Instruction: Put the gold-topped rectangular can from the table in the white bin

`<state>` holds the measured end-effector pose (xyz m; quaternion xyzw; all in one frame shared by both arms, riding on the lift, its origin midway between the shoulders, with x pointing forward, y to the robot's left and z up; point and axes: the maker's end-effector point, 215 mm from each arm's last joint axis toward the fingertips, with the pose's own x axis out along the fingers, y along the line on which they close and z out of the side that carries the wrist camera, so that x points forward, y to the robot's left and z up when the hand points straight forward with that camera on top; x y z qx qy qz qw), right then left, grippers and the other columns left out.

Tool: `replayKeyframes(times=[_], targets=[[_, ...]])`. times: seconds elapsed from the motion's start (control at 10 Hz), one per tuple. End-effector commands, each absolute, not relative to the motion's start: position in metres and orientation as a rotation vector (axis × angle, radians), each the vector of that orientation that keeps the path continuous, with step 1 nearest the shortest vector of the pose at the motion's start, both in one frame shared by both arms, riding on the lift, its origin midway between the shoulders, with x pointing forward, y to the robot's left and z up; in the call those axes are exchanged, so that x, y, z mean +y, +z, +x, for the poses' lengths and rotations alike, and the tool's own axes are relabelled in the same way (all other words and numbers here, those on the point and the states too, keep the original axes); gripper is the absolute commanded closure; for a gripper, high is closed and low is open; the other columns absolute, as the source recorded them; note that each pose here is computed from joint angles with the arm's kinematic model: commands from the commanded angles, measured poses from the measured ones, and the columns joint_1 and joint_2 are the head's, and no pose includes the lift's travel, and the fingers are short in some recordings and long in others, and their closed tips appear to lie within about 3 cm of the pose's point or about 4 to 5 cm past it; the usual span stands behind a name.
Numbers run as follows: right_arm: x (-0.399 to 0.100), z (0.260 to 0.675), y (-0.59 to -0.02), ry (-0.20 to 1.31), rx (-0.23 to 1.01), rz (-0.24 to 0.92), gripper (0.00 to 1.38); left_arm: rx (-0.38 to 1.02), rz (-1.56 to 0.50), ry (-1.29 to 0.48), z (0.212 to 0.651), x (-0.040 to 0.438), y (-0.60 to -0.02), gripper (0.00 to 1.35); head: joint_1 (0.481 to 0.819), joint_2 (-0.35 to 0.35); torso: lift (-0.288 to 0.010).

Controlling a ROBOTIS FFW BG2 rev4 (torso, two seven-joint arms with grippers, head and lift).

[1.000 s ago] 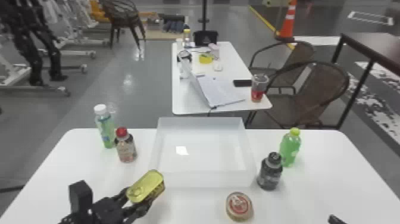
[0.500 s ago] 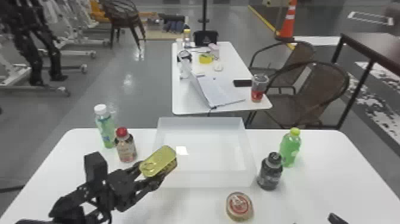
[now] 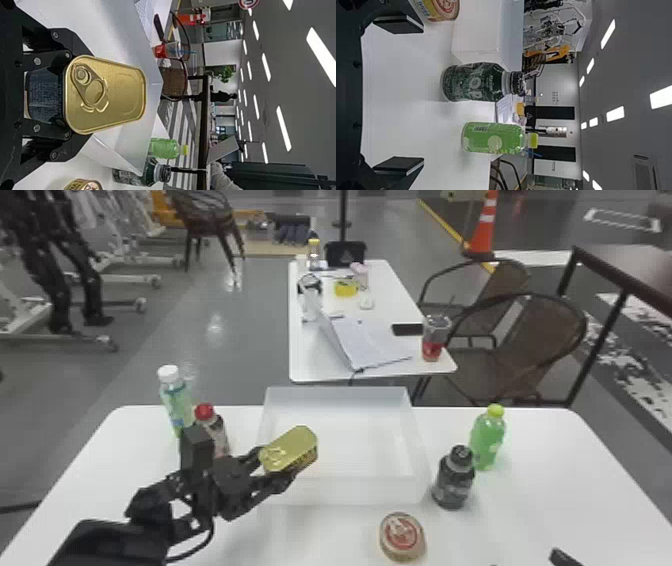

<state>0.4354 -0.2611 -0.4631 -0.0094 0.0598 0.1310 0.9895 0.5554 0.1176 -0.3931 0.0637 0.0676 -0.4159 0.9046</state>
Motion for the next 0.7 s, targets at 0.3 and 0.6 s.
replayKeyframes(times=[0.3, 0.6], targets=[[-0.261, 0.438, -0.464, 0.261, 0.117, -0.014, 0.13, 0.081, 0.151, -0.893, 0.573, 0.1, -0.386, 0.59, 0.549, 0.0, -0.1], [-0.261, 0.438, -0.465, 0.26, 0.118, -0.012, 0.13, 0.075, 0.144, -0.898, 0.573, 0.096, -0.383, 0.16, 0.549, 0.0, -0.1]])
